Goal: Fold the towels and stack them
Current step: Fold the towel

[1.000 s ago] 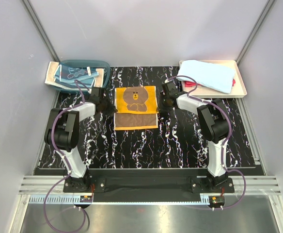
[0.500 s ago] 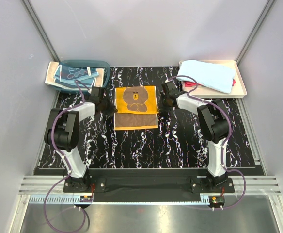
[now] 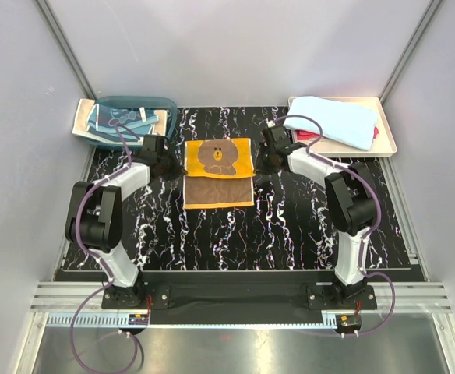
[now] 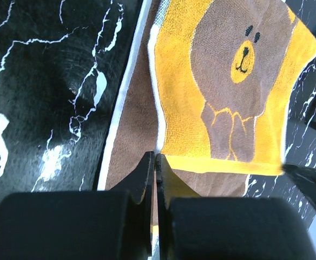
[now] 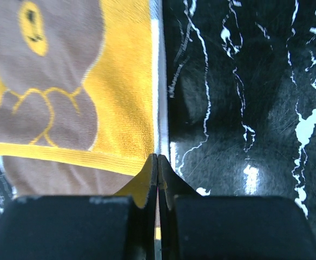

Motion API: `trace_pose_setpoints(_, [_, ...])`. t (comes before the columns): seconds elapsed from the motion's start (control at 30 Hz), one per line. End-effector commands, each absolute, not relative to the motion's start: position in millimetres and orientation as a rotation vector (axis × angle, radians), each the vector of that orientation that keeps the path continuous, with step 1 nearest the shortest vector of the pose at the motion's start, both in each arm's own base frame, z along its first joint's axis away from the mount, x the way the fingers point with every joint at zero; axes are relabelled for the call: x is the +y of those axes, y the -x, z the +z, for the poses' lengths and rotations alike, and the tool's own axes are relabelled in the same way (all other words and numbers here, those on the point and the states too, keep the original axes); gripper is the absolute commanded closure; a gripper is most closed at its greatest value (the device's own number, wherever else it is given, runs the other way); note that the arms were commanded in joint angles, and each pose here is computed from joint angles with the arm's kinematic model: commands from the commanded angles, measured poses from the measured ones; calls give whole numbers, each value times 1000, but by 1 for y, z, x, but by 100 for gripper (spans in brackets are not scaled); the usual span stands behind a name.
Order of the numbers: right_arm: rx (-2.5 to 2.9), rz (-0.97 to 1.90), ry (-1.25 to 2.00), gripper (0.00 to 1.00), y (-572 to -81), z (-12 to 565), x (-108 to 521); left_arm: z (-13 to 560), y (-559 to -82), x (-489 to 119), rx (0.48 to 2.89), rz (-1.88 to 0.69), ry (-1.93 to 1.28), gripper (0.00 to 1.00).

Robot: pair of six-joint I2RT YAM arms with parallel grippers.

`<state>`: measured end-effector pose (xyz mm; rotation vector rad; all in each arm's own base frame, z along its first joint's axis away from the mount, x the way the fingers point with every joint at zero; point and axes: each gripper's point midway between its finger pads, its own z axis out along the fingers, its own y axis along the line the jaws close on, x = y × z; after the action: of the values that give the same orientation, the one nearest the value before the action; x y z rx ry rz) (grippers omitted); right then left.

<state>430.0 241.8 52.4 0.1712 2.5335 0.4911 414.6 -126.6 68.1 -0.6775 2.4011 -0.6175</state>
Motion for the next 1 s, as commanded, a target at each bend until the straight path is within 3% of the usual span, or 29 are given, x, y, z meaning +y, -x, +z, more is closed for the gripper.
trace_pose_setpoints(0.0, [2449,543,-185,100,-433,93,243,102,-423,-122,2321,-603,640,100])
trace_pose_setpoints(0.97, [2442,589,-162,100,-384,104,255,94,-366,-122,2320,-604,621,100])
